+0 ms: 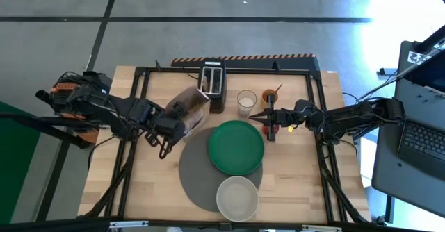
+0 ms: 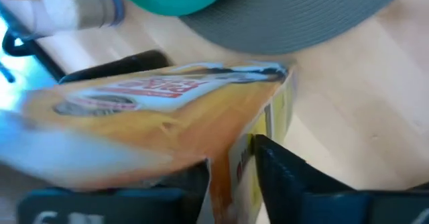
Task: Arrange a breakfast setting
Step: Pour the cereal into the white bowl
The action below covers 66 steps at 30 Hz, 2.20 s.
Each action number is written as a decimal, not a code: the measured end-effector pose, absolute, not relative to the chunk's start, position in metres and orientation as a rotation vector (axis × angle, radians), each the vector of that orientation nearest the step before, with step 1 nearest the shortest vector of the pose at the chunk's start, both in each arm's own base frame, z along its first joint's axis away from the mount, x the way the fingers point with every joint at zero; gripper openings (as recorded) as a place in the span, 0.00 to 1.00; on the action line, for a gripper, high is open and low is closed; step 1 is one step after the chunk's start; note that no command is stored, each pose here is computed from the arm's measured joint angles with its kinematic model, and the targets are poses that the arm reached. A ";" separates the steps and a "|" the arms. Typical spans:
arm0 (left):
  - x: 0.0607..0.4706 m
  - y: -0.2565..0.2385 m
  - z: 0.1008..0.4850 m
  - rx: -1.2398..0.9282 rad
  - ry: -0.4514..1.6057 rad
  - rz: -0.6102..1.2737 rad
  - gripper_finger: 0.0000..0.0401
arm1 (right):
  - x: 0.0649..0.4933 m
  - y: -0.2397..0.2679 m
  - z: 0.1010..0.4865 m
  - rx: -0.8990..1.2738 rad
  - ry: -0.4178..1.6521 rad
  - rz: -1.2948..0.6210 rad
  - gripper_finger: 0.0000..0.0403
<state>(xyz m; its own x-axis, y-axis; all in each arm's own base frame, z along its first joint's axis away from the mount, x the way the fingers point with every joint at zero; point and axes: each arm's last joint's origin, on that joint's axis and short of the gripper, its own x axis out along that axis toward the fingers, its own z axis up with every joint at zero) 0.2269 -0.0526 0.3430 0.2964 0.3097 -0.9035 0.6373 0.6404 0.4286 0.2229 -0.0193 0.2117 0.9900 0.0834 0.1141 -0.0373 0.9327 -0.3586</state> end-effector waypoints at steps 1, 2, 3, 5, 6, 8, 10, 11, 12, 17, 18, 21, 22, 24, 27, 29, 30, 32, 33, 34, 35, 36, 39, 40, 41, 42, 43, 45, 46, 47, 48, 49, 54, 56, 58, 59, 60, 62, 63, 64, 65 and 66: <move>0.227 -0.052 0.343 0.915 1.298 -0.254 0.25 | 0.223 -0.019 0.212 -0.364 -0.128 0.062 0.00; 0.227 -0.052 0.343 0.916 1.299 -0.247 0.27 | 0.223 -0.019 0.212 -0.364 -0.128 0.062 0.00; 0.227 -0.052 0.343 0.904 1.299 -0.236 0.30 | 0.223 -0.019 0.212 -0.364 -0.128 0.062 0.00; 0.227 -0.052 0.343 0.895 1.300 -0.228 0.34 | 0.223 -0.019 0.212 -0.364 -0.128 0.062 0.00; 0.227 -0.052 0.343 0.896 1.302 -0.226 0.36 | 0.223 -0.019 0.212 -0.364 -0.127 0.062 0.00; 0.227 -0.052 0.343 0.901 1.303 -0.219 0.39 | 0.223 -0.019 0.211 -0.365 -0.123 0.063 0.00; 0.225 -0.051 0.344 0.914 1.318 -0.206 0.41 | 0.223 -0.019 0.211 -0.365 -0.122 0.063 0.00; 0.224 -0.050 0.345 0.919 1.329 -0.199 0.42 | 0.223 -0.019 0.211 -0.365 -0.122 0.063 0.00; 0.223 -0.050 0.347 0.921 1.334 -0.187 0.43 | 0.223 -0.019 0.211 -0.365 -0.122 0.063 0.00; 0.220 -0.050 0.366 0.905 1.290 -0.150 0.45 | 0.223 -0.019 0.211 -0.365 -0.122 0.063 0.00; 0.220 -0.051 0.371 0.896 1.269 -0.145 0.45 | 0.223 -0.019 0.211 -0.365 -0.122 0.063 0.00; 0.217 -0.055 0.388 0.883 1.204 -0.155 0.45 | 0.223 -0.019 0.211 -0.365 -0.122 0.063 0.00; 0.216 -0.057 0.393 0.881 1.182 -0.156 0.45 | 0.223 -0.019 0.211 -0.365 -0.122 0.063 0.00; 0.212 -0.059 0.403 0.872 1.151 -0.156 0.45 | 0.223 -0.019 0.211 -0.365 -0.122 0.063 0.00; 0.205 -0.063 0.420 0.832 1.098 -0.140 0.45 | 0.223 -0.019 0.211 -0.365 -0.122 0.063 0.00; 0.202 -0.064 0.430 0.779 1.051 -0.115 0.45 | 0.223 -0.019 0.211 -0.365 -0.120 0.063 0.00; 0.200 -0.065 0.436 0.743 1.022 -0.099 0.45 | 0.223 -0.019 0.211 -0.365 -0.117 0.064 0.00; 0.196 -0.064 0.450 0.670 0.966 -0.066 0.45 | 0.223 -0.019 0.210 -0.364 -0.115 0.064 0.00; 0.195 -0.063 0.456 0.640 0.930 -0.051 0.45 | 0.223 -0.019 0.210 -0.364 -0.116 0.064 0.00; 0.195 -0.062 0.463 0.607 0.884 -0.043 0.45 | 0.223 -0.019 0.210 -0.364 -0.115 0.062 0.00; 0.196 -0.061 0.469 0.574 0.832 -0.055 0.45 | 0.223 -0.020 0.210 -0.364 -0.114 0.055 0.00; 0.197 -0.061 0.475 0.542 0.774 -0.093 0.45 | 0.223 -0.020 0.210 -0.364 -0.113 0.048 0.00; 0.207 -0.058 0.491 0.474 0.564 -0.264 0.45 | 0.223 -0.020 0.211 -0.364 -0.114 0.035 0.00; 0.210 -0.057 0.495 0.477 0.498 -0.310 0.45 | 0.223 -0.020 0.211 -0.364 -0.118 0.034 0.00; 0.213 -0.055 0.499 0.493 0.442 -0.342 0.45 | 0.223 -0.020 0.212 -0.365 -0.124 0.033 0.00; 0.216 -0.052 0.502 0.523 0.397 -0.361 0.45 | 0.223 -0.020 0.212 -0.366 -0.130 0.032 0.00; 0.219 -0.048 0.505 0.554 0.354 -0.364 0.45 | 0.223 -0.020 0.213 -0.366 -0.133 0.033 0.00; 0.227 -0.037 0.510 0.598 0.276 -0.349 0.45 | 0.223 -0.020 0.213 -0.366 -0.133 0.034 0.00; 0.230 -0.028 0.513 0.613 0.244 -0.336 0.45 | 0.223 -0.020 0.213 -0.366 -0.132 0.034 0.00; 0.232 -0.018 0.515 0.622 0.227 -0.317 0.45 | 0.223 -0.020 0.213 -0.365 -0.132 0.034 0.00; 0.233 -0.007 0.516 0.625 0.218 -0.284 0.45 | 0.223 -0.020 0.213 -0.365 -0.132 0.034 0.00; 0.233 0.006 0.518 0.621 0.219 -0.229 0.45 | 0.223 -0.020 0.212 -0.363 -0.132 0.038 0.00; 0.199 0.063 0.525 0.478 0.269 0.024 0.45 | 0.223 -0.019 0.212 -0.360 -0.136 0.071 0.00; 0.174 0.069 0.529 0.405 0.282 0.073 0.45 | 0.223 -0.019 0.212 -0.358 -0.137 0.084 0.00; 0.147 0.065 0.531 0.340 0.287 0.102 0.44 | 0.223 -0.018 0.212 -0.358 -0.138 0.089 0.00; 0.134 0.060 0.531 0.318 0.285 0.118 0.43 | 0.223 -0.018 0.212 -0.358 -0.138 0.090 0.00; 0.122 0.055 0.529 0.301 0.279 0.139 0.42 | 0.223 -0.018 0.212 -0.358 -0.139 0.094 0.00; 0.096 0.043 0.520 0.268 0.265 0.212 0.40 | 0.223 -0.018 0.212 -0.358 -0.139 0.096 0.00; 0.085 0.038 0.511 0.254 0.258 0.252 0.39 | 0.223 -0.018 0.212 -0.356 -0.140 0.097 0.00; 0.075 0.034 0.502 0.227 0.240 0.301 0.38 | 0.223 -0.018 0.212 -0.347 -0.139 0.098 0.00; 0.065 0.030 0.491 0.186 0.220 0.346 0.37 | 0.223 -0.018 0.212 -0.337 -0.139 0.098 0.00; 0.056 0.026 0.478 0.142 0.195 0.380 0.36 | 0.223 -0.018 0.212 -0.325 -0.138 0.100 0.00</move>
